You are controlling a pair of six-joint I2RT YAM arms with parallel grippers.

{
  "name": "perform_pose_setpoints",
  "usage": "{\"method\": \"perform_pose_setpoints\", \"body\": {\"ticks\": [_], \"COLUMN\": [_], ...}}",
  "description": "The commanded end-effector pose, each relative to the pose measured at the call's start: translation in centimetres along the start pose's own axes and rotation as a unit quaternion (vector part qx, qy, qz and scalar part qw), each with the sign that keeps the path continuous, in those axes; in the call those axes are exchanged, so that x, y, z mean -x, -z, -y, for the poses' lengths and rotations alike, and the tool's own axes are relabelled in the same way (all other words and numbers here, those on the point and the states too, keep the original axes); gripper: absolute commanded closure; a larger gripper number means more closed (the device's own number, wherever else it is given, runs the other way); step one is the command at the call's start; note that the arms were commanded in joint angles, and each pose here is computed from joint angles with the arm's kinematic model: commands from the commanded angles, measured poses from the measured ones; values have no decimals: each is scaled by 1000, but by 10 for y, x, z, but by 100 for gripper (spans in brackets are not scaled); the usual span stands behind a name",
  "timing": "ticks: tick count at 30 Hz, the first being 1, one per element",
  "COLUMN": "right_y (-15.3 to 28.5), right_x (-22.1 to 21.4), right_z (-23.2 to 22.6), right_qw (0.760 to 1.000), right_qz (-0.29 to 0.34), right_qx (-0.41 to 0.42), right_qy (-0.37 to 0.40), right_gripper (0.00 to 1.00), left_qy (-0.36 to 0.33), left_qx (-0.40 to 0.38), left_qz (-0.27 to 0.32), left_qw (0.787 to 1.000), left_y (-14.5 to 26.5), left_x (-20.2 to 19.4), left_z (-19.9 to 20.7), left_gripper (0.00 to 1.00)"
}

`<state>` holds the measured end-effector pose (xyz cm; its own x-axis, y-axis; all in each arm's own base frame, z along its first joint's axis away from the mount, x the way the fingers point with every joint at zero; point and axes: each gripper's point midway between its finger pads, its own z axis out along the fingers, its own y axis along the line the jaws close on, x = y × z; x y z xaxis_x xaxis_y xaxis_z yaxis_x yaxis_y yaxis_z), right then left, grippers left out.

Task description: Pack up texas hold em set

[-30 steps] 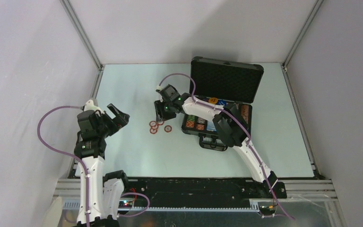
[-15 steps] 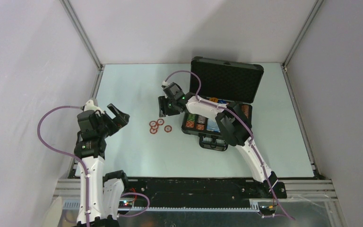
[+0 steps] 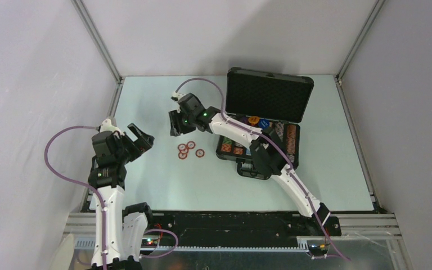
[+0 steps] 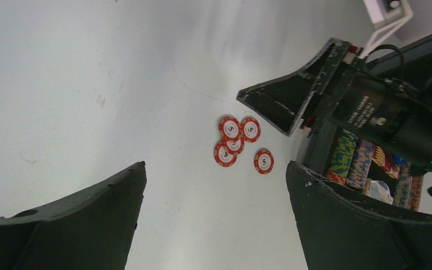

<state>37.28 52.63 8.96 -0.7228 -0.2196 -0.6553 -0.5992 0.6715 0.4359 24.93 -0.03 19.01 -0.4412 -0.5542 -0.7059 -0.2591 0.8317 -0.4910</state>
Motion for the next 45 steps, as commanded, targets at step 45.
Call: {"method": "perform_pose_setpoints", "body": {"ticks": [45], "right_y": [-32], "right_x": [-75], "right_z": [24], "right_qw": [981], "right_qz": [-84], "right_qx": [-147], "right_qy": [96], "right_gripper": [33], "left_qy": [-8], "left_qx": [-17], "left_qz": [6], "left_qw": [1000], "left_y": [2], "left_x": [0], "left_z": [5], "left_gripper": [1]}}
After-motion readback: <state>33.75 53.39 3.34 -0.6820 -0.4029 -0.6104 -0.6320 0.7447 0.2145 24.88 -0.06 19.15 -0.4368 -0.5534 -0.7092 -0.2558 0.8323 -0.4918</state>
